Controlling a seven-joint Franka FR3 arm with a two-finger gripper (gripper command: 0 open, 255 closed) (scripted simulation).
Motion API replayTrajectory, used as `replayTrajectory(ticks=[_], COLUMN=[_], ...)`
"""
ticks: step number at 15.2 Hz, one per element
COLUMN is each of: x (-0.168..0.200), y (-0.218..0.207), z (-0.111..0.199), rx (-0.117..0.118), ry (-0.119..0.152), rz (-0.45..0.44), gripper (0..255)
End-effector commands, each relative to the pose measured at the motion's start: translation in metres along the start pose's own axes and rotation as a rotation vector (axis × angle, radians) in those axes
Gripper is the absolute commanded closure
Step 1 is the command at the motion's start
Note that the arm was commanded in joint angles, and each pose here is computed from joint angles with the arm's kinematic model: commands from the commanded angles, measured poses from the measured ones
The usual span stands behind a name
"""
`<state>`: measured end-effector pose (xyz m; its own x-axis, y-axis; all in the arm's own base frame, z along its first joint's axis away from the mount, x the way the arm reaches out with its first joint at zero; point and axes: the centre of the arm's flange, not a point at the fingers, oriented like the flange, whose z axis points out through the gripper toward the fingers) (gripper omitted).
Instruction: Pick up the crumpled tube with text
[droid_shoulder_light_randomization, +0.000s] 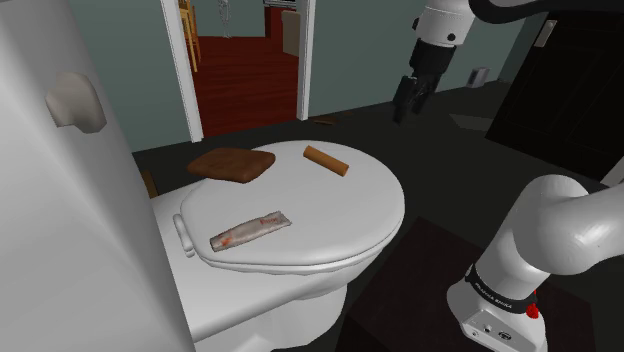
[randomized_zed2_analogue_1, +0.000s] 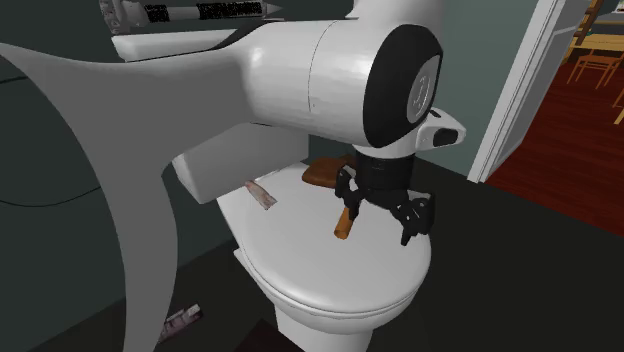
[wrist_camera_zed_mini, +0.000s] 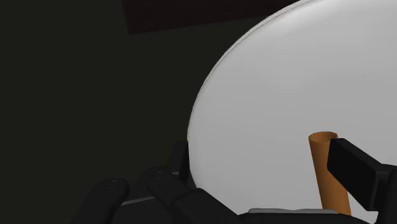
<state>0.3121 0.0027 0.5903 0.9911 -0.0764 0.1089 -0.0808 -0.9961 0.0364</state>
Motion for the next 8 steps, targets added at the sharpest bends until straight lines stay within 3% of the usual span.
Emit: replayTrajectory(ticks=[1,8], x=[0.000,0.052], y=[0.000,-0.065], z=[0.000,0.027], rx=[0.000,0.022], ry=[0.000,0.021], rz=[0.000,-0.283], gripper=[0,0])
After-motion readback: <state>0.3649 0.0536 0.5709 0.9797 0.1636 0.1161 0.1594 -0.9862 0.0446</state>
